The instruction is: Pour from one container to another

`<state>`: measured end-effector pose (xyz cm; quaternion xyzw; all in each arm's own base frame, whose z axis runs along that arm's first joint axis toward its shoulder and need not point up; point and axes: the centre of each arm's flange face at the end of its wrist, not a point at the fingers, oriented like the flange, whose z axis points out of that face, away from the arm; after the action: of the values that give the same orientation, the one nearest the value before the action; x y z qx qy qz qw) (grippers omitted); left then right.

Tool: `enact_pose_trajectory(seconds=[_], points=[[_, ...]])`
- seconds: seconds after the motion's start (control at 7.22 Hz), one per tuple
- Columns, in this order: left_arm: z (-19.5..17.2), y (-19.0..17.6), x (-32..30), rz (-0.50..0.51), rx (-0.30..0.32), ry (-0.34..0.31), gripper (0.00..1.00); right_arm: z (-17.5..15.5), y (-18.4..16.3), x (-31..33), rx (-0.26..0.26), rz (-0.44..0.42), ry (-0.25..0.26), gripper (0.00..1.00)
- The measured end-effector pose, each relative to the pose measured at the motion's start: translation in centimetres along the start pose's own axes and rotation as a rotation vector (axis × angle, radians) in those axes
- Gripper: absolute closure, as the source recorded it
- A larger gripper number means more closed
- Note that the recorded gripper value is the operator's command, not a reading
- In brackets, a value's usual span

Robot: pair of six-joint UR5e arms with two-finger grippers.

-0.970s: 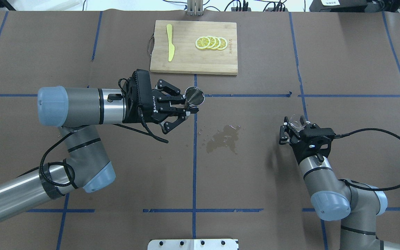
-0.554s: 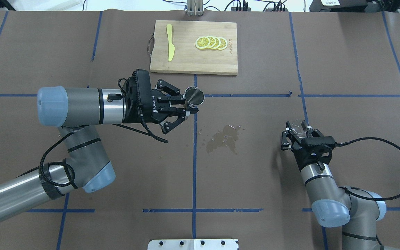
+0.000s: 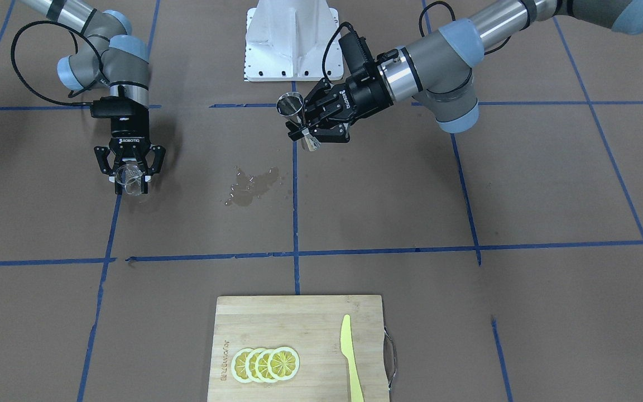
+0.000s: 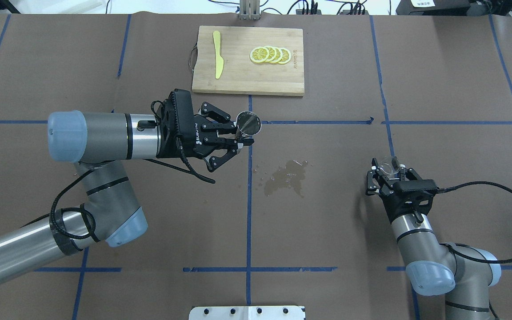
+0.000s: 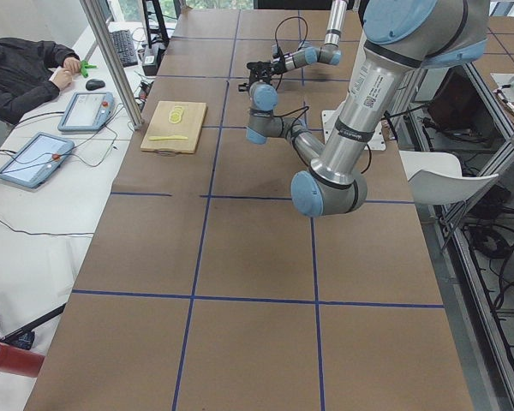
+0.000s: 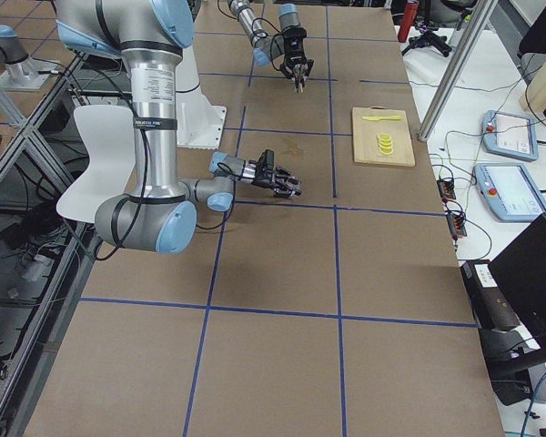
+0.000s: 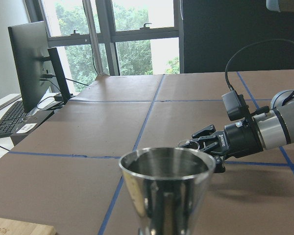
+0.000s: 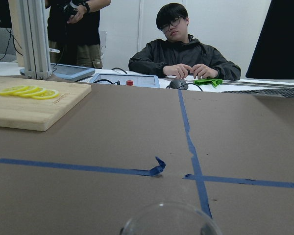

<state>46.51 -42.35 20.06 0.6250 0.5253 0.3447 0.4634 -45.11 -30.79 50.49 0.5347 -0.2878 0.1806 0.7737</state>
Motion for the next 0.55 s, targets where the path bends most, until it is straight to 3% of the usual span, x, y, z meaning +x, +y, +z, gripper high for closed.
enact_pose_trajectory(seconds=[0.55], points=[[-0.08,-0.04,0.05,0.000,0.001,0.001,1.00,0.17,1.03,0.55,-0.006,-0.016,0.005,0.58]])
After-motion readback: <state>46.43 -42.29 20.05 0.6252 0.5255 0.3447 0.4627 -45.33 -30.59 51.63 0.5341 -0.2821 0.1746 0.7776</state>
